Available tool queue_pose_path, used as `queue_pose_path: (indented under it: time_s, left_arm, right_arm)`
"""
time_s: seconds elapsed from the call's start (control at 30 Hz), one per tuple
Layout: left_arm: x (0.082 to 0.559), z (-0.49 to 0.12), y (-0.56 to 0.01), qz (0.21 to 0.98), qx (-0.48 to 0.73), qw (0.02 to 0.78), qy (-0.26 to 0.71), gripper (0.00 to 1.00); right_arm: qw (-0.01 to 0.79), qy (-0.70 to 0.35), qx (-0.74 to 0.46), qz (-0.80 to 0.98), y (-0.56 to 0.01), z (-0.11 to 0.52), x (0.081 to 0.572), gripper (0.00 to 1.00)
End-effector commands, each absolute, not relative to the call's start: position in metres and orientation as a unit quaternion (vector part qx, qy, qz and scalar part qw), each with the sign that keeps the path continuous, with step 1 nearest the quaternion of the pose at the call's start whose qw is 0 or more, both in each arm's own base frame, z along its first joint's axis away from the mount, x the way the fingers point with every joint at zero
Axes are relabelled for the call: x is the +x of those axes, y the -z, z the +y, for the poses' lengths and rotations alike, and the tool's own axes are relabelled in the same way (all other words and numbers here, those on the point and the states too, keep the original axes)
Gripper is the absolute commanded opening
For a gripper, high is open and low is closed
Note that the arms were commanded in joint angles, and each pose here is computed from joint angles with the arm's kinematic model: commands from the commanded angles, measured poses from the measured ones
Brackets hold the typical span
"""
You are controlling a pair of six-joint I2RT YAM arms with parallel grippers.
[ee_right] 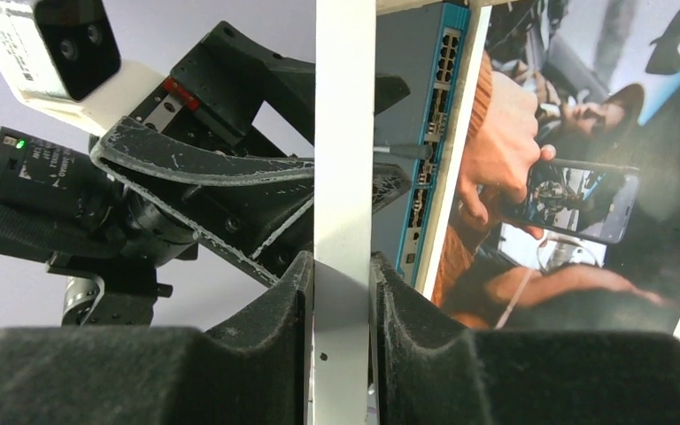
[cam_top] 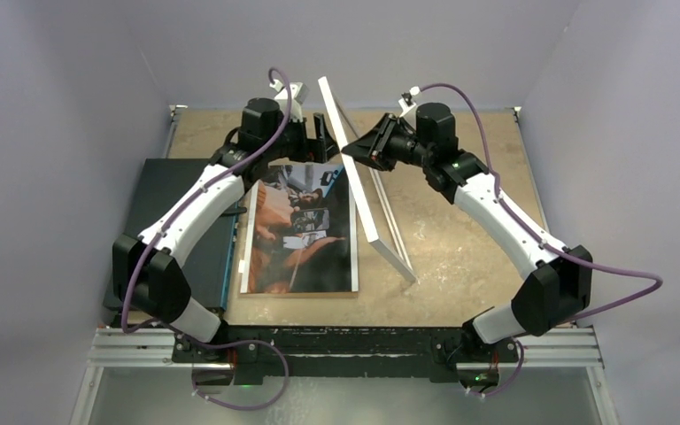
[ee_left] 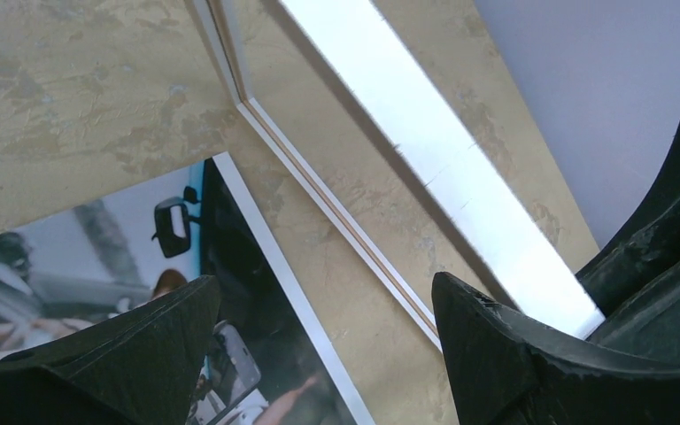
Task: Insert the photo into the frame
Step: Turn over the photo frame at the center of the board.
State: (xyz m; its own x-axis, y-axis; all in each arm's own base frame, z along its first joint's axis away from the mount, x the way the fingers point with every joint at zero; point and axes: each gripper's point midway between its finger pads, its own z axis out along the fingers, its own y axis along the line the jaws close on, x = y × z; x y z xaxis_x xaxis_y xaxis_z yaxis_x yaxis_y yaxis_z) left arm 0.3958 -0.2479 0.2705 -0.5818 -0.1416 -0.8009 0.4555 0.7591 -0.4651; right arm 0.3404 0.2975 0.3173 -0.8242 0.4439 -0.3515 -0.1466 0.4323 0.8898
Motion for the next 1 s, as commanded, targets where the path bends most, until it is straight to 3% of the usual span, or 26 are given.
queue_pose_path:
  time_s: [0.0,0.43,0.67,0.97]
  left_arm:
    - [0.409,-0.255,-0.294,0.813,0.083,0.482,0.316,0.87]
    - [0.422,-0.280,-0.301,0.809,0.087,0.494,0.305,0.85]
    - [0.425,-0.287,-0.298,0.811,0.088,0.494,0.302,0.84]
    - [0.430,-0.301,-0.301,0.807,0.097,0.497,0.304,0.84]
  right_arm:
    - [0.317,-0.555,0.041,0.768,-0.361,0.298,0.329,0.32]
    - [0.344,-0.466,-0.017,0.815,-0.368,0.279,0.330,0.73]
    - [0.378,-0.325,-0.049,0.866,-0.344,0.242,0.341,0.77]
    - [0.386,-0.301,-0.080,0.868,-0.344,0.239,0.337,0.79]
